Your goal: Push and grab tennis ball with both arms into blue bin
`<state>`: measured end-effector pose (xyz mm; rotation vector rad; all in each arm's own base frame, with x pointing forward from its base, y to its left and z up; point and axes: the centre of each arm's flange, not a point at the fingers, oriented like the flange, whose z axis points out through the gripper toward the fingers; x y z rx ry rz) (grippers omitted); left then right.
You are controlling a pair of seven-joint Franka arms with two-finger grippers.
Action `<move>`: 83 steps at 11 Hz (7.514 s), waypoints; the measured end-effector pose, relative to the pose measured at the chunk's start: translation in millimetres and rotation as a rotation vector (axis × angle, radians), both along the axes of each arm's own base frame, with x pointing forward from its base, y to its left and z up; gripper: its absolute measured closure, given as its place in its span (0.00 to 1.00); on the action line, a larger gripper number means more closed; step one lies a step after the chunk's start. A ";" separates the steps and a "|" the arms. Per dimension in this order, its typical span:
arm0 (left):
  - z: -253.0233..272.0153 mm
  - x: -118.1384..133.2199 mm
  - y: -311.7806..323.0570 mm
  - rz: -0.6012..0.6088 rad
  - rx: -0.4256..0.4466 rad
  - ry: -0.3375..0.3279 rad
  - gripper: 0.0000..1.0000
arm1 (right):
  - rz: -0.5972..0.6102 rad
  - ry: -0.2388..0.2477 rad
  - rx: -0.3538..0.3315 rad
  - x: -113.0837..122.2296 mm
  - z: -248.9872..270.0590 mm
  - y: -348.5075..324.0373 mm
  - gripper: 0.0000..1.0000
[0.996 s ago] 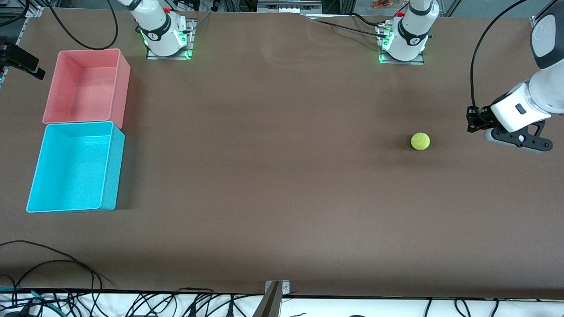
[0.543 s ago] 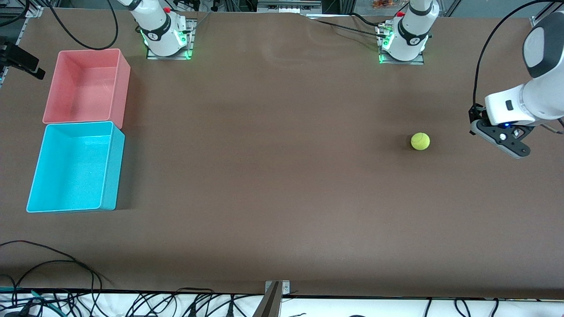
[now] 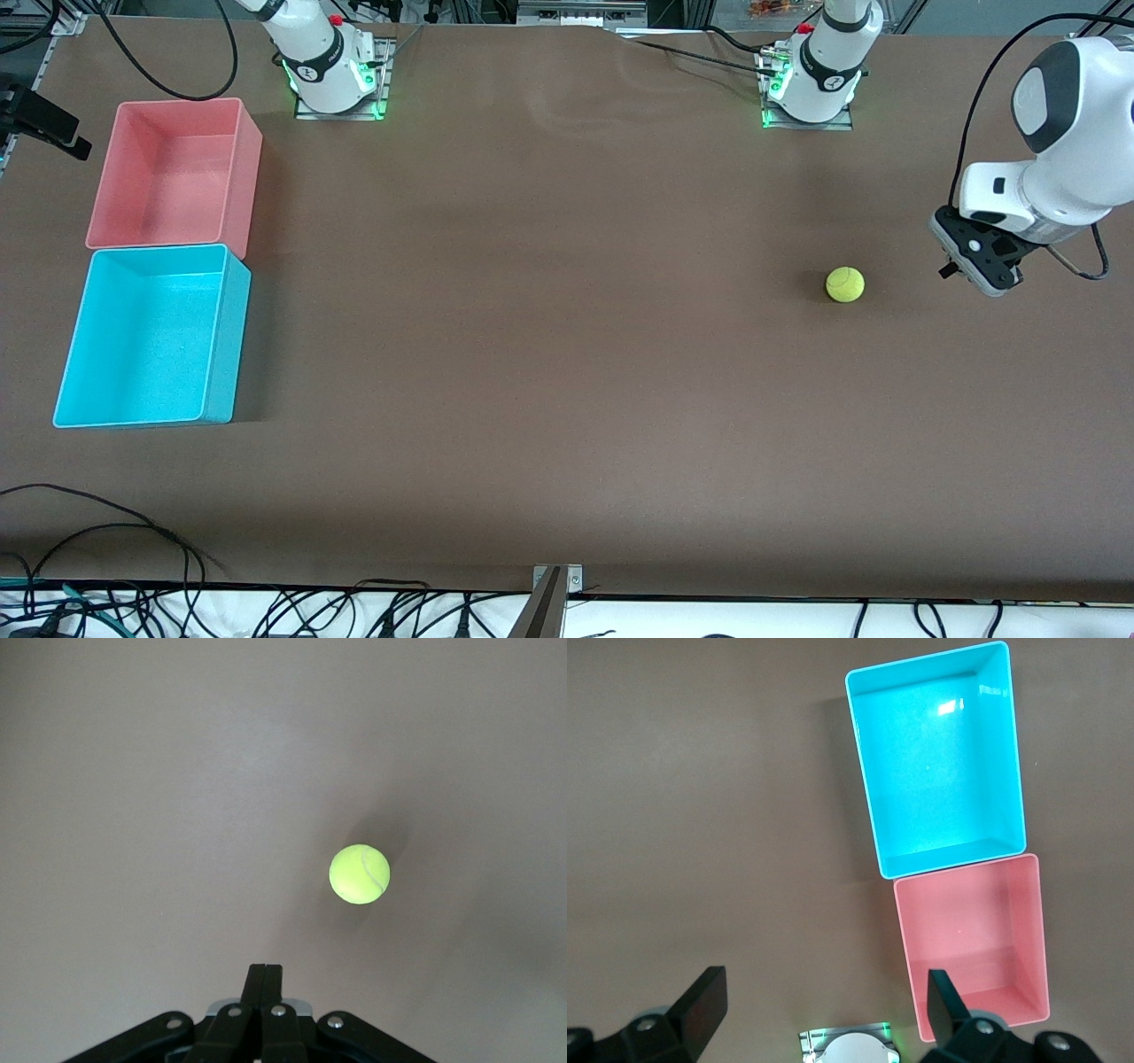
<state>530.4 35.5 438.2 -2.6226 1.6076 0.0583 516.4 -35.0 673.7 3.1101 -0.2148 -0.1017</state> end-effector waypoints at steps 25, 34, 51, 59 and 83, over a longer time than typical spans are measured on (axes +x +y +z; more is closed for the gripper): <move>-206.2 -74.2 75.9 -0.440 -0.087 0.025 0.99 | 0.010 0.013 0.002 5.0 -7.1 5.7 0.00; -245.6 -76.2 89.7 -0.432 -0.068 0.008 0.99 | 0.011 0.014 0.002 5.4 -7.6 6.2 0.00; -219.7 -83.4 -180.3 -0.266 -0.171 -0.061 0.99 | 0.116 0.063 0.000 22.3 -35.4 64.1 0.00; -120.7 15.9 24.3 -0.086 -0.113 0.002 0.99 | 0.154 0.092 -0.007 38.3 -62.1 88.3 0.00; 102.9 70.6 -133.0 1.100 -0.151 -0.016 0.00 | 0.205 0.281 -0.129 69.8 -342.2 82.2 0.00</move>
